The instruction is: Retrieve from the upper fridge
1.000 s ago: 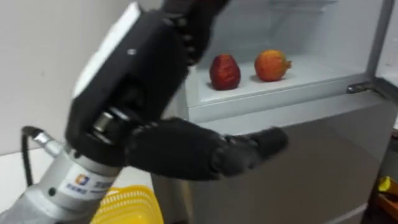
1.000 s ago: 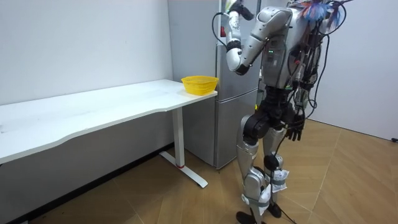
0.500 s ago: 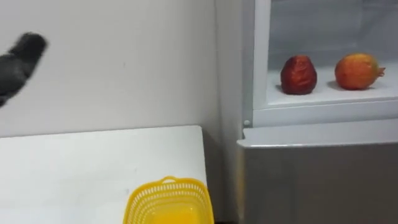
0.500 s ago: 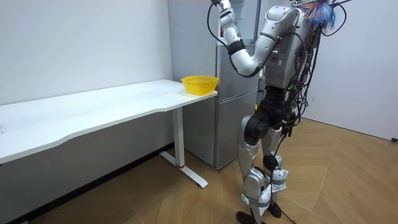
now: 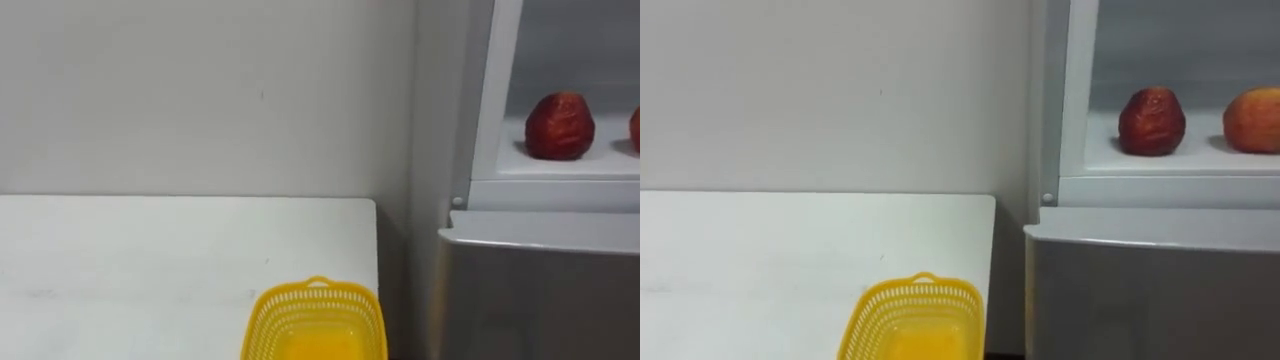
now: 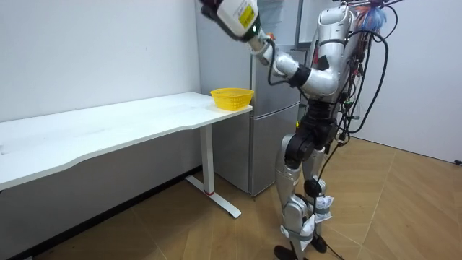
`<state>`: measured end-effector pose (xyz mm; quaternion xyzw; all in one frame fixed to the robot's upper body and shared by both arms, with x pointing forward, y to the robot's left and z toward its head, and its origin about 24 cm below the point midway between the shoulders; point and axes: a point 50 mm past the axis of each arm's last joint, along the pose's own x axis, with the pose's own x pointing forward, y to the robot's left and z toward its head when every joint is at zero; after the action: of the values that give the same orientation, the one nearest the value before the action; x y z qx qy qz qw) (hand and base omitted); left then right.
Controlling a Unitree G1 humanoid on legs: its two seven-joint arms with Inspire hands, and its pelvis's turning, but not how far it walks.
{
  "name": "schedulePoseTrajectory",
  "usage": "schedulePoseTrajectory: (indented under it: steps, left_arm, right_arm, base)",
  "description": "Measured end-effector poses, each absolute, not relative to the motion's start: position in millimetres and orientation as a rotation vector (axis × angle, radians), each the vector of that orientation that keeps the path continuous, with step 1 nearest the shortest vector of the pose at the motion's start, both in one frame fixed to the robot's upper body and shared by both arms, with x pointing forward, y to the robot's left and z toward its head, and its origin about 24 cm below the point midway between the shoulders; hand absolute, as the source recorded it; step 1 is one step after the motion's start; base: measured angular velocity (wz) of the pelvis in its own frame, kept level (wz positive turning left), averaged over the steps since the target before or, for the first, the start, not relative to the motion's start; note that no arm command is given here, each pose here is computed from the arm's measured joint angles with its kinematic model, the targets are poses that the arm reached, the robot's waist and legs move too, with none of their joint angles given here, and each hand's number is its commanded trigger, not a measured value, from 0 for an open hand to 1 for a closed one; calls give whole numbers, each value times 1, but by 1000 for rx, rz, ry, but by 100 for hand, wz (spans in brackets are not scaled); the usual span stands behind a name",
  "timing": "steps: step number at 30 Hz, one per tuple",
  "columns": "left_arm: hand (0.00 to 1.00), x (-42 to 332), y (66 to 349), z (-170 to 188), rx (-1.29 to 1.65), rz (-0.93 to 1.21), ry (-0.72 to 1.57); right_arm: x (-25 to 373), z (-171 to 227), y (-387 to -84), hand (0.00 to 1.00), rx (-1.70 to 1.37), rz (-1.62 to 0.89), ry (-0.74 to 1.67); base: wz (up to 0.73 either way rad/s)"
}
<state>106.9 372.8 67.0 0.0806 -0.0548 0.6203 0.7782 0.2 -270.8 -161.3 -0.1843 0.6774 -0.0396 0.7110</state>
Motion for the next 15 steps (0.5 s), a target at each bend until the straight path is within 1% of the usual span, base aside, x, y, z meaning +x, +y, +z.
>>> schedulePoseTrajectory:
  steps: [1, 3, 4, 6, 9, 11, 15]
  left_arm:
    - [0, 105, 372, 53, 154, 1347, -55]
    - [0, 95, 363, 1, 78, 1342, 204]
    - [0, 91, 360, -10, 61, 1337, 264]
    - [0, 80, 344, -45, 16, 1295, 446]
    - [0, 72, 326, -78, 20, 1198, 626]
    - [0, 57, 309, -108, 19, 1091, 808]
    - [0, 25, 291, -133, 39, 957, 1020]
  right_arm:
    - [0, -161, -271, 0, -406, -89, 1506]
    - [-3, -162, -270, 0, -388, -80, 1534]
    - [-4, -162, -269, 0, -381, -75, 1540]
    - [-4, -163, -266, 0, -363, -62, 1540]
    - [-5, -163, -266, 0, -362, -66, 1543]
    - [-4, -163, -266, 0, -373, -56, 1548]
    - [-6, -164, -264, 0, -371, -49, 1554]
  base:
    - [7]
    - [7]
    - [0]
    - [0]
    - [0]
    - [0]
    - [-8]
